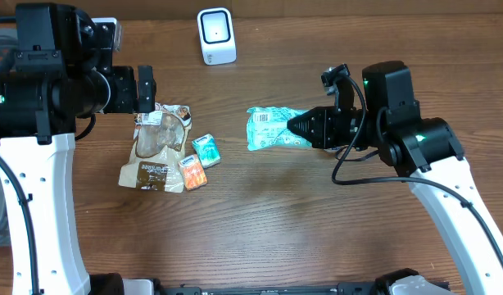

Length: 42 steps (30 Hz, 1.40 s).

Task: Scan the item barcode
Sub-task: 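Lift the wipes pack and carry it to the scanner, then hold the wipes pack in front of the scanner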

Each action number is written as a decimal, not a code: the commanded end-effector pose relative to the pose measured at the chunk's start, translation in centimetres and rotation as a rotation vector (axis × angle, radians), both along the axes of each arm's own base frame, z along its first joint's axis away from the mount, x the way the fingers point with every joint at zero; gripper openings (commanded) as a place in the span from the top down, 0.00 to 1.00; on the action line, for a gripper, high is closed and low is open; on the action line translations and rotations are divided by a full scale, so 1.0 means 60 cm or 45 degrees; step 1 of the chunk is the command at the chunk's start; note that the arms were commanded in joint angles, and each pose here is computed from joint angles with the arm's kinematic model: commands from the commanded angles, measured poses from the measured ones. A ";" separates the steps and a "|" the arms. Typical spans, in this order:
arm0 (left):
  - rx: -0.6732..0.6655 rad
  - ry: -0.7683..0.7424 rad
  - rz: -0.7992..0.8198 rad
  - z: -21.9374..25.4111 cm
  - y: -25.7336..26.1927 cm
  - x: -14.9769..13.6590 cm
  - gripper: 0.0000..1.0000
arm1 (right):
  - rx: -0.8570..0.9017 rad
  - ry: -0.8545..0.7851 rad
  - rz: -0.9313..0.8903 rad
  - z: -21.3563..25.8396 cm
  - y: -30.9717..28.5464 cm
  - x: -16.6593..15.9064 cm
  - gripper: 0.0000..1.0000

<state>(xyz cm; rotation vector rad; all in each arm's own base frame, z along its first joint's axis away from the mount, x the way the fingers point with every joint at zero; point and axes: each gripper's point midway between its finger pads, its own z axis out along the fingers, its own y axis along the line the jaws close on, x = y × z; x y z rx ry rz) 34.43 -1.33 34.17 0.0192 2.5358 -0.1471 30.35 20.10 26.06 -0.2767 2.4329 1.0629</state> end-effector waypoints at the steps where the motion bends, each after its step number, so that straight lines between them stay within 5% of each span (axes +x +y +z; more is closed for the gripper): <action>1: 0.001 -0.021 0.011 0.009 0.004 0.000 0.00 | -0.041 0.017 -0.115 0.002 -0.011 0.011 0.96; 8: 0.001 -0.021 0.011 0.009 0.004 0.000 0.00 | -0.238 0.103 -0.190 -0.008 -0.007 0.068 0.96; 14: 0.002 -0.021 0.011 0.009 0.004 0.000 0.01 | -0.491 -0.014 -0.200 0.030 0.037 0.175 0.96; 23: 0.002 -0.021 0.011 0.009 0.004 0.000 0.00 | -0.710 -0.449 -0.433 0.052 0.091 0.359 0.96; 31: 0.002 -0.021 0.011 0.009 0.004 0.000 0.00 | -1.209 -0.993 -0.523 0.008 0.115 0.502 0.96; 38: 0.001 -0.021 0.011 0.009 0.004 0.000 0.00 | -1.550 -1.330 -0.329 -0.017 0.142 0.566 0.96; 42: 0.002 -0.021 0.011 0.009 0.004 0.000 0.00 | -1.628 -1.483 -0.027 -0.041 0.184 0.574 0.96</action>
